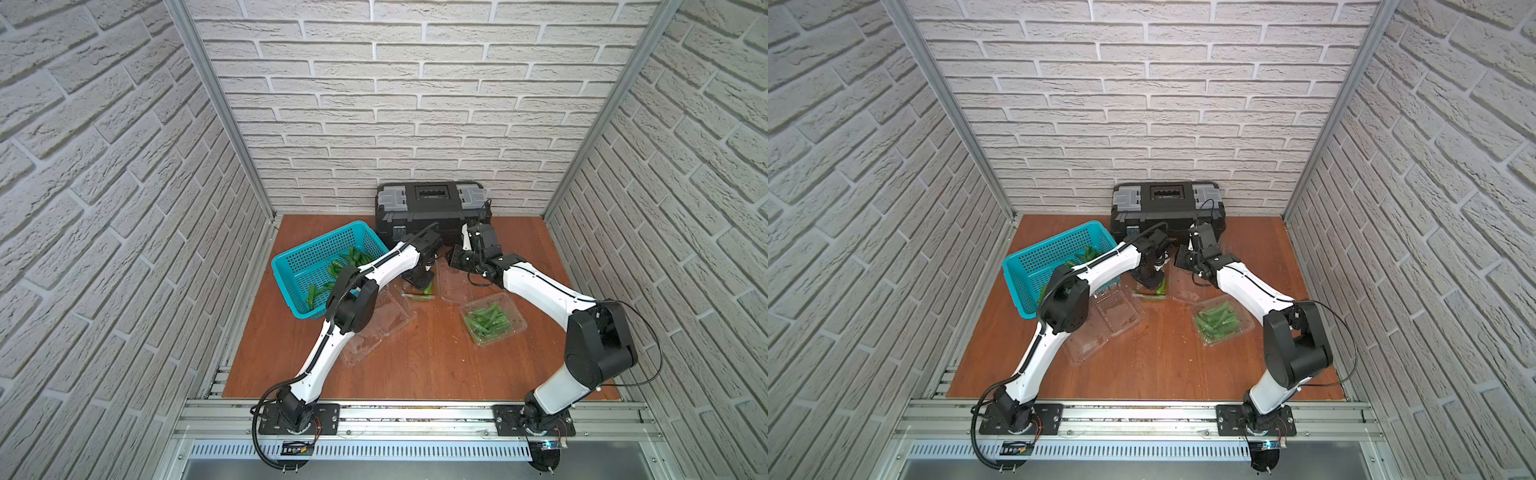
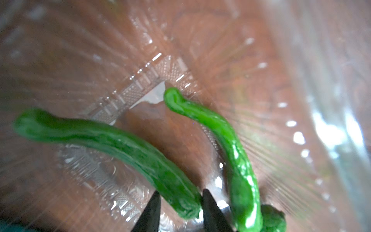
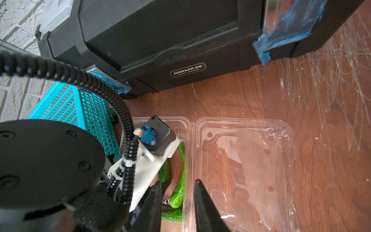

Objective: Take small green peppers out of containers
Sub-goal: Pick up the green pepper from the packing box, then place the green pepper in the basket.

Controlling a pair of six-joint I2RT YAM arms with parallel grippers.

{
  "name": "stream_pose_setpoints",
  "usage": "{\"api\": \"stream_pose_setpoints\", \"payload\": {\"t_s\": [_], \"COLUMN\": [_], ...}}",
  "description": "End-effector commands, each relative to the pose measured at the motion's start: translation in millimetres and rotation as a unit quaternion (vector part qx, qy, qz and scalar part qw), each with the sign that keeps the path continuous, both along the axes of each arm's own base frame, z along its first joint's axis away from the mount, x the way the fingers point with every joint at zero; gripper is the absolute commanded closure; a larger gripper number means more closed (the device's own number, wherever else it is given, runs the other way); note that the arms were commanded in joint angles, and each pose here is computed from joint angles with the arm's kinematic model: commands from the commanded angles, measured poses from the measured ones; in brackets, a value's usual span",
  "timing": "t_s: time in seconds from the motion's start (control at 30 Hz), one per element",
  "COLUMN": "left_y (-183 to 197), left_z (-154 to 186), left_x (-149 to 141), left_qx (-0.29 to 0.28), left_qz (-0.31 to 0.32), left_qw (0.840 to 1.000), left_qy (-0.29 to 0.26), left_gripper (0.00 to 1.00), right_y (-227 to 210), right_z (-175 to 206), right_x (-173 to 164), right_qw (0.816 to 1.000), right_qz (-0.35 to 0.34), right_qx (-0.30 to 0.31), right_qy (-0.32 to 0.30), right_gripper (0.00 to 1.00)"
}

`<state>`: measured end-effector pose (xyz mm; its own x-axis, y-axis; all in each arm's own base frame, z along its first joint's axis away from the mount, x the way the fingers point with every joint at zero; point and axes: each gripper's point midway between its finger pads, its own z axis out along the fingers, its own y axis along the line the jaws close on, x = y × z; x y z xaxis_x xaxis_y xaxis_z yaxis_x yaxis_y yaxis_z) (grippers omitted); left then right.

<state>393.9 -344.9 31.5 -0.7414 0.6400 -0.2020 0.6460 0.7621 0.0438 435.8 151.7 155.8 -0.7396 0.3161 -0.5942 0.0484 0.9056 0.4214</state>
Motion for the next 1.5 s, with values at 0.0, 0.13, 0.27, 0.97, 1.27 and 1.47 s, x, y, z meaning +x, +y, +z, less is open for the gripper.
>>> {"api": "stream_pose_setpoints", "payload": {"t_s": [0.0, 0.13, 0.27, 0.97, 1.27, 1.47], "left_y": [-3, -3, -4, 162, 267, 260], "left_z": [-4, -5, 0, 163, 103, 101], "left_x": [-6, -6, -4, 64, 39, 44], "left_qx": [0.004, 0.005, 0.0, -0.214, -0.175, -0.18], "left_qz": [-0.015, -0.017, -0.018, 0.377, 0.558, 0.556], "left_qw": [1.0, 1.0, 1.0, 0.86, 0.781, 0.781], "left_qy": [0.012, 0.011, 0.004, -0.271, -0.222, -0.219], "left_gripper": [0.72, 0.8, 0.94, 1.0, 0.13, 0.09], "right_y": [-4, -4, -3, 79, 83, 78], "right_z": [20, 19, 17, -33, -66, -83], "right_x": [2, 1, 1, -43, -46, -40], "right_qw": [1.0, 1.0, 1.0, 0.98, 0.964, 0.958], "right_qz": [-0.003, -0.003, -0.004, 0.172, 0.183, 0.169], "right_qx": [0.001, 0.0, 0.001, -0.073, -0.142, -0.17], "right_qy": [-0.026, -0.024, -0.019, 0.072, 0.13, 0.158], "right_gripper": [0.71, 0.71, 0.71, 0.7, 0.69, 0.67]}}
